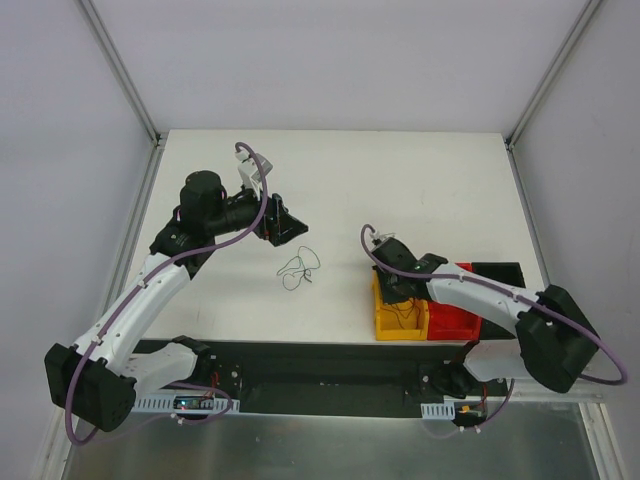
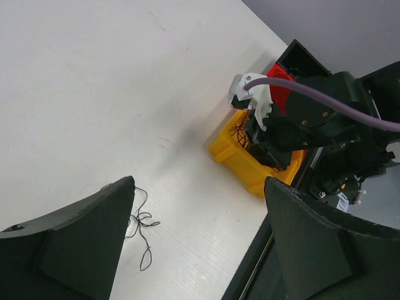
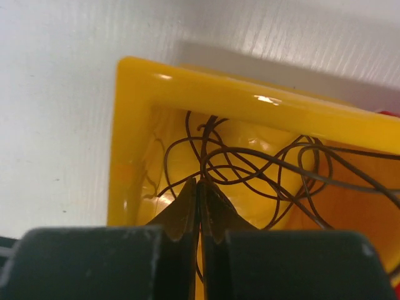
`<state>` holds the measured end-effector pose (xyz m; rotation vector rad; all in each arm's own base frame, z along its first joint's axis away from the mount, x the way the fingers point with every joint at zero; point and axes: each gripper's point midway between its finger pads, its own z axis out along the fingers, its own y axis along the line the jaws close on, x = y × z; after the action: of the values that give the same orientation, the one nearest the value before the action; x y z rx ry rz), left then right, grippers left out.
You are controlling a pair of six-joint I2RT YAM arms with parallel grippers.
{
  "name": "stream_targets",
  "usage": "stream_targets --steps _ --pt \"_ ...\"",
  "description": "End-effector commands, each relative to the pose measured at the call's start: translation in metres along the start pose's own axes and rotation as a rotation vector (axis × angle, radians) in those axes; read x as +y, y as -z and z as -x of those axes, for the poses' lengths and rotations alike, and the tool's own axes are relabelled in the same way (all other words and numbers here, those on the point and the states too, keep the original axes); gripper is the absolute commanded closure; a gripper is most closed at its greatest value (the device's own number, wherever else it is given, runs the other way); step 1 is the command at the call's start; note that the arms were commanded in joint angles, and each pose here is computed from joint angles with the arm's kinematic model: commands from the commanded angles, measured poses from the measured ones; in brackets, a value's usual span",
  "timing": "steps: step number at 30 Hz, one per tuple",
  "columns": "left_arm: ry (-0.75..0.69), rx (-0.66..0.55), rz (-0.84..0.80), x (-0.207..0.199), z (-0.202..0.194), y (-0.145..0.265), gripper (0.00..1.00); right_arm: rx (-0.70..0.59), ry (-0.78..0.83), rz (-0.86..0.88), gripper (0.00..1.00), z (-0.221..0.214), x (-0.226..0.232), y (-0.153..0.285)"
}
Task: Untangle the cables
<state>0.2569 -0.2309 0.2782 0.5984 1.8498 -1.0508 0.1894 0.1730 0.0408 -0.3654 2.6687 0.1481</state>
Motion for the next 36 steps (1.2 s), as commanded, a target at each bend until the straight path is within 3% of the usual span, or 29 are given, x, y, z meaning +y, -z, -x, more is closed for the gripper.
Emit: stream_targets --steps 1,7,10,20,28,36 --pt "-0.050 -0.031 0.029 0.003 0.007 0.006 0.16 0.005 -0.040 -0.036 0.98 -0.002 -0.003 -0.010" --pt "-0.040 -0.026 0.074 0.012 0.007 0.006 0.15 0.004 -0.052 -0.021 0.61 -0.013 -0.009 0.021" --pt "-0.017 -0.019 0.128 0.022 0.005 0.005 0.16 -0.035 -0.066 -0.011 0.51 -0.009 -0.013 0.042" --pt "0.021 -0.041 0.288 0.046 0.007 0.013 0.17 -0.189 -0.045 0.034 0.32 0.020 -0.017 0.088" --pt "0.004 -0.186 0.553 0.073 0.025 0.053 0.17 -0.396 0.052 0.253 0.16 0.090 0.042 0.103" --pt "0.000 -0.392 0.804 0.091 0.039 0.110 0.13 -0.291 0.107 0.336 0.06 0.145 0.132 0.056"
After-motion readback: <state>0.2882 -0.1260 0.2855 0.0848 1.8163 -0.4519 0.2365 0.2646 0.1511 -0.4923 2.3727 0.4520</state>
